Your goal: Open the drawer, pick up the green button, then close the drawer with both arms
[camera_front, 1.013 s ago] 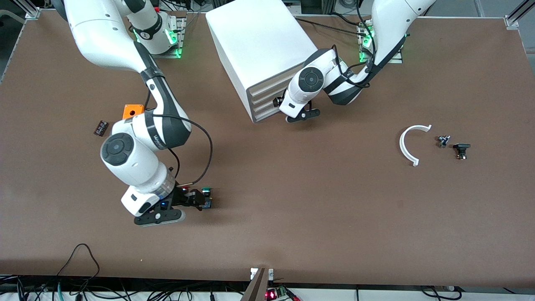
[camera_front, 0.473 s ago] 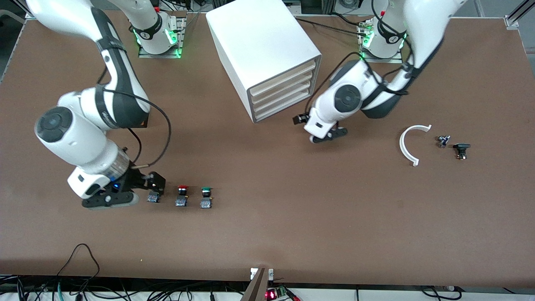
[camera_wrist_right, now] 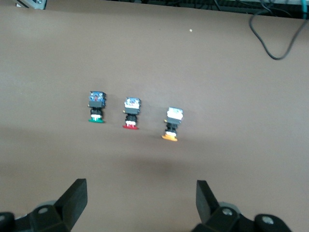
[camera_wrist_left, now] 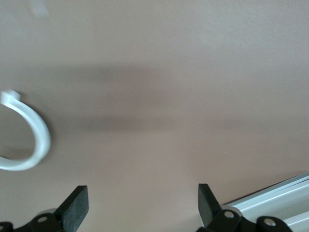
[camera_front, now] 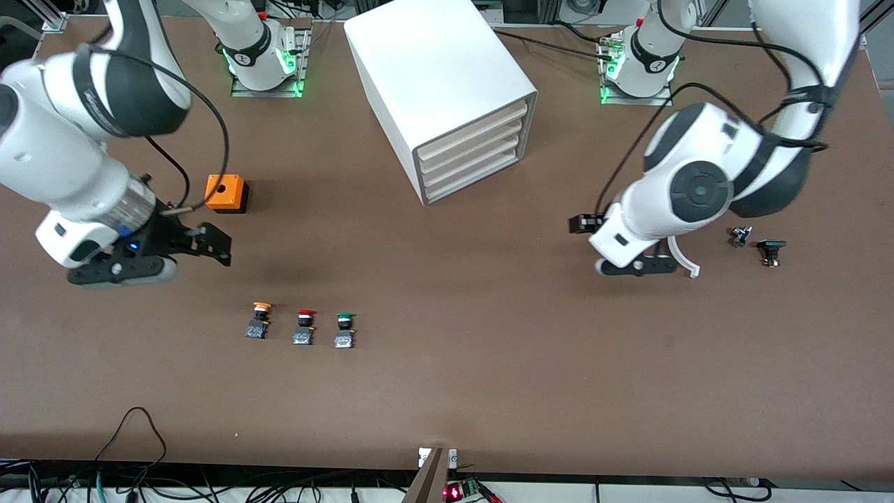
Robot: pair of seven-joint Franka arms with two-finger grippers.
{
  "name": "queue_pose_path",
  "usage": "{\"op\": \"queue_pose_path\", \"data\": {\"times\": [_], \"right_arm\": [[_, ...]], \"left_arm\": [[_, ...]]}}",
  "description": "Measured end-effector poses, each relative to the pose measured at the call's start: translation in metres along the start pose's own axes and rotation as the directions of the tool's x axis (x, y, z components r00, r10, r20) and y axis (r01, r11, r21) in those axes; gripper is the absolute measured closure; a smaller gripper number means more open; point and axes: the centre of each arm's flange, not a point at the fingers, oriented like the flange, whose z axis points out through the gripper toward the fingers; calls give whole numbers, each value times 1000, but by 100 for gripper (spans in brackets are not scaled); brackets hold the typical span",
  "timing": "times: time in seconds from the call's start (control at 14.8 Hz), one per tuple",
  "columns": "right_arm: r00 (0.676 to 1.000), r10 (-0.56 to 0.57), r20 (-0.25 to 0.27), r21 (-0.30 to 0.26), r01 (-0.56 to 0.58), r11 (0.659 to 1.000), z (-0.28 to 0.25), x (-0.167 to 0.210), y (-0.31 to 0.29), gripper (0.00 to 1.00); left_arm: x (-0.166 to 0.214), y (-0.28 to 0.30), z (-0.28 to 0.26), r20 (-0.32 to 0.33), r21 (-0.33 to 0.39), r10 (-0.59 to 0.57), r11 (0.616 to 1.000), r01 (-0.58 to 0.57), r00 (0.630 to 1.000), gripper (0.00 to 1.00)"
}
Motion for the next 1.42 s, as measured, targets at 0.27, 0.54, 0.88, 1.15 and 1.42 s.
{"op": "queue_pose_path", "data": {"times": [0.27,0.54,0.88,1.15,1.42], "right_arm": [[999,11,35,-11,-11,1000,-43,-24,11,0],[998,15,65,-17,-14,1000,-60,-41,14,0],[996,49,77,-26,-47,999,-76,-60,25,0],[995,75,68,-44,-72,996,-87,-78,32,0],[993,96,75,-48,-92,995,-83,-79,43,0]], "left_arm": [[4,-44,-48,-14,19,180,984,-179,984,0],[-6,-77,-86,-15,32,312,950,-311,950,0],[-39,-116,-146,-118,7,175,984,-175,977,0],[-64,-149,-162,-171,40,104,994,-98,980,0],[-73,-160,-156,-188,42,59,998,-52,980,0]]}}
